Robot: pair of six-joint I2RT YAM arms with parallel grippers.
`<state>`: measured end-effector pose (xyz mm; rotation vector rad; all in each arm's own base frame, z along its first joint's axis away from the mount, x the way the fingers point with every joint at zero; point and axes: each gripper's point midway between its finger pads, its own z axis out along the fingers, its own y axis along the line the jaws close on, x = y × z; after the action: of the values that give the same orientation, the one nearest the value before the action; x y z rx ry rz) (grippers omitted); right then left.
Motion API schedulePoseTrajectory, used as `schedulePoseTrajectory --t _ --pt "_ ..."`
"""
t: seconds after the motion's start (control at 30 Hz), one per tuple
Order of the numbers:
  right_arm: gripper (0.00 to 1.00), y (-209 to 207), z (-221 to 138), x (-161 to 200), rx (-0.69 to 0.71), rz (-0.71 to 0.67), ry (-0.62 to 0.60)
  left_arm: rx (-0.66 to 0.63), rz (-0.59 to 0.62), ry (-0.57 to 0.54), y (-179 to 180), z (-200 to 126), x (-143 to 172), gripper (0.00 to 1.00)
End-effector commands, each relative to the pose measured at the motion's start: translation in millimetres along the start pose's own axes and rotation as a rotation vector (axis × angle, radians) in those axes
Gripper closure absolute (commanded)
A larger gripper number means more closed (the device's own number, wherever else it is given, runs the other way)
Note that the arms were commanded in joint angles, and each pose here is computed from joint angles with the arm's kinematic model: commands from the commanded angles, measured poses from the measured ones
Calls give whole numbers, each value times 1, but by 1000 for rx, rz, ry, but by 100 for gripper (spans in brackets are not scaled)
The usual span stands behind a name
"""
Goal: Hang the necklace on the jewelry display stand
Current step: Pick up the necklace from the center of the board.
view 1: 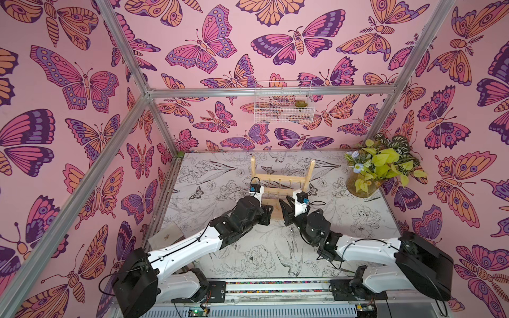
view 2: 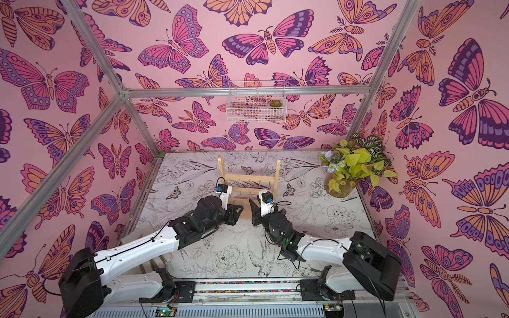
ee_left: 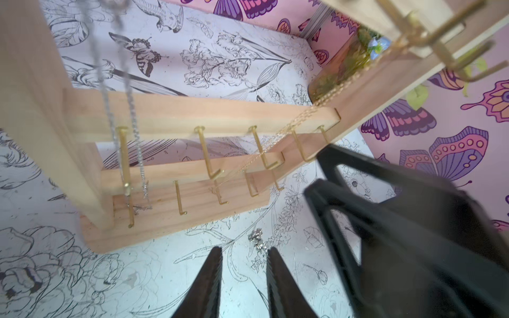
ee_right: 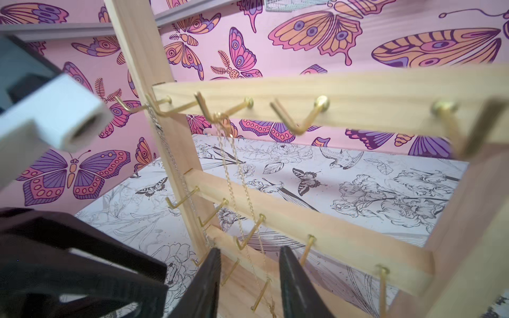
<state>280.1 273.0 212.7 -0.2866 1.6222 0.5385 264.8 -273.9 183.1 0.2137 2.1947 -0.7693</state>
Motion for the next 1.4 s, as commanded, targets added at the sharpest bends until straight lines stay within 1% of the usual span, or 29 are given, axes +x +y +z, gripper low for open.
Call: schedulePoseTrajectory --t 0.0,0.1,0.2,0.43,0.57,0.63,0.83,0.97,1.07,1.23,1.37 --pt "57 -7 -12 17 6 -27 106 1 -2 46 2 -6 14 69" --pt "55 -14 -22 17 21 -37 133 24 18 66 -7 -9 16 69" --pt "53 -23 -27 21 45 -7 190 2 27 89 -7 -13 23 68" --pt "49 -34 -51 43 55 49 406 -81 46 186 11 -21 68 65" --pt "49 -41 -66 75 75 60 582 -143 60 240 28 -27 87 64" --pt "50 -44 -68 91 93 80 649 -170 60 257 36 -29 93 64" --pt "53 -46 -64 131 153 91 800 -213 33 235 55 -41 97 63" --pt "56 -46 -56 150 170 106 837 -239 28 244 66 -44 97 63" --pt "58 -50 -52 158 194 97 842 -240 18 237 71 -46 96 63" --pt "59 -52 -50 167 211 105 849 -245 2 218 79 -50 93 63" --pt "65 -50 -47 172 210 112 850 -248 -5 203 84 -53 92 63"
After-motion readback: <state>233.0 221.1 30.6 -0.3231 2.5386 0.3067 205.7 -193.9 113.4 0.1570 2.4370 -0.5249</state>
